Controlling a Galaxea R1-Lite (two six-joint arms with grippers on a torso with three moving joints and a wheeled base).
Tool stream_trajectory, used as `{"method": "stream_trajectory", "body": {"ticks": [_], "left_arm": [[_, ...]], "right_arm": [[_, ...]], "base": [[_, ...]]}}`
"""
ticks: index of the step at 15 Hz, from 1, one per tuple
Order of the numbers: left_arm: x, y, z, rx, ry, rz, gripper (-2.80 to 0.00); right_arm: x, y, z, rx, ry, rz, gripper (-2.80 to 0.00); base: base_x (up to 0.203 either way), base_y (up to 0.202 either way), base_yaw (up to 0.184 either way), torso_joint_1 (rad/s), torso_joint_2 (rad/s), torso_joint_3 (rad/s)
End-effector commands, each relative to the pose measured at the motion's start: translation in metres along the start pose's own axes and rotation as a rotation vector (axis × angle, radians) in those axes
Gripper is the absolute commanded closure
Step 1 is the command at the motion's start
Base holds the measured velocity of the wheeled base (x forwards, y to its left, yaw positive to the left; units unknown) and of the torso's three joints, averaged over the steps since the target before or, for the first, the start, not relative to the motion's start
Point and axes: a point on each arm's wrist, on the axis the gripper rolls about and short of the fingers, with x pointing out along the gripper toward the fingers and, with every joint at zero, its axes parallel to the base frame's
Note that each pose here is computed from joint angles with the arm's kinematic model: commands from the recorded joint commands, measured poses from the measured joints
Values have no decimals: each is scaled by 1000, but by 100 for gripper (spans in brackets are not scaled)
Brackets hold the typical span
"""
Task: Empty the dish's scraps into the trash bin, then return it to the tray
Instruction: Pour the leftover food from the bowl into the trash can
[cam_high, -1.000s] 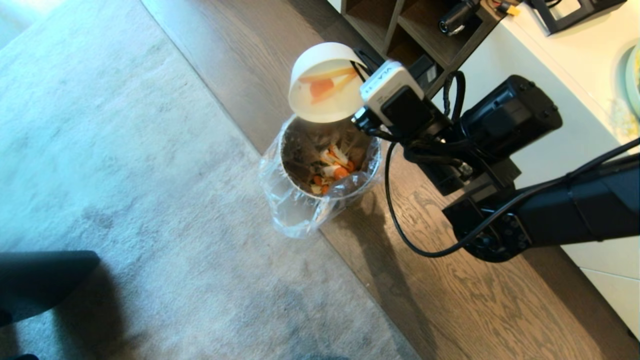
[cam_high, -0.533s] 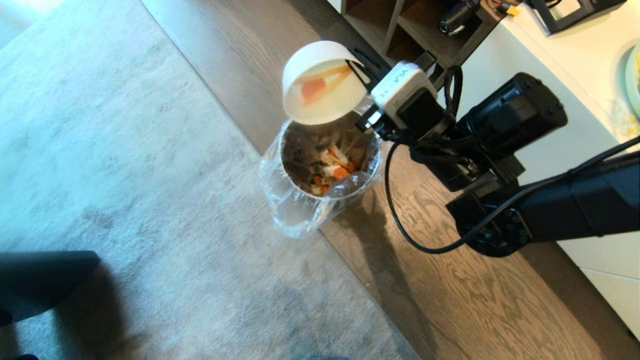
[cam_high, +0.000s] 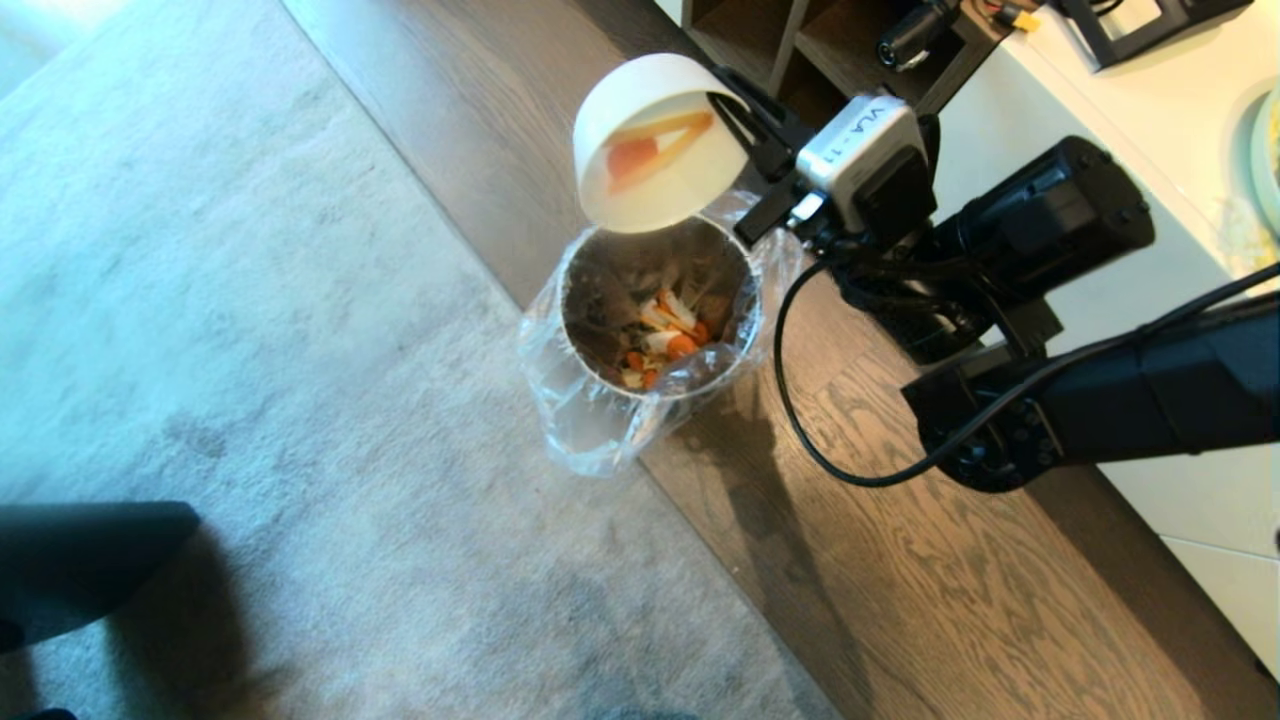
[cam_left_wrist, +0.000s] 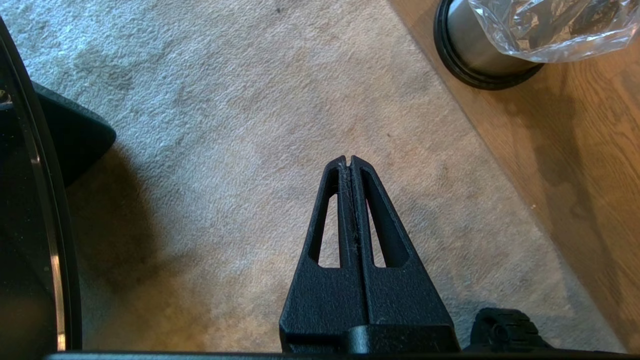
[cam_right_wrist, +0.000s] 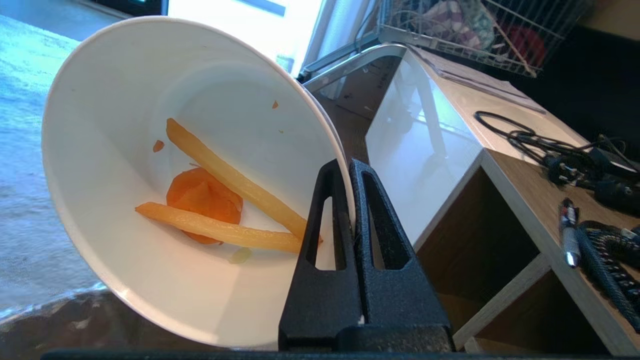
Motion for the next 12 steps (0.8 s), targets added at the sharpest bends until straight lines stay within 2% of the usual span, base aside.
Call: {"method": "stream_trajectory", "body": {"ticks": [1, 3, 5, 9, 12], "left_arm": [[0, 0, 0, -1, -1, 0, 0], [0, 0, 0, -1, -1, 0, 0], [0, 0, 0, -1, -1, 0, 0], [0, 0, 0, -1, -1, 0, 0], [0, 0, 0, -1, -1, 0, 0]], "right_arm": [[4, -1, -9, -2, -37, -28, 0], [2, -3, -14, 12, -85, 11, 0], [3, -3, -14, 23, -89, 13, 0], [11, -7, -12, 26, -173, 41, 0], [12, -7, -11, 33, -179, 40, 0]], "base": [[0, 0, 0, 0, 0, 0], [0, 0, 0, 0, 0, 0], [0, 0, 0, 0, 0, 0], [0, 0, 0, 0, 0, 0], [0, 0, 0, 0, 0, 0]]}}
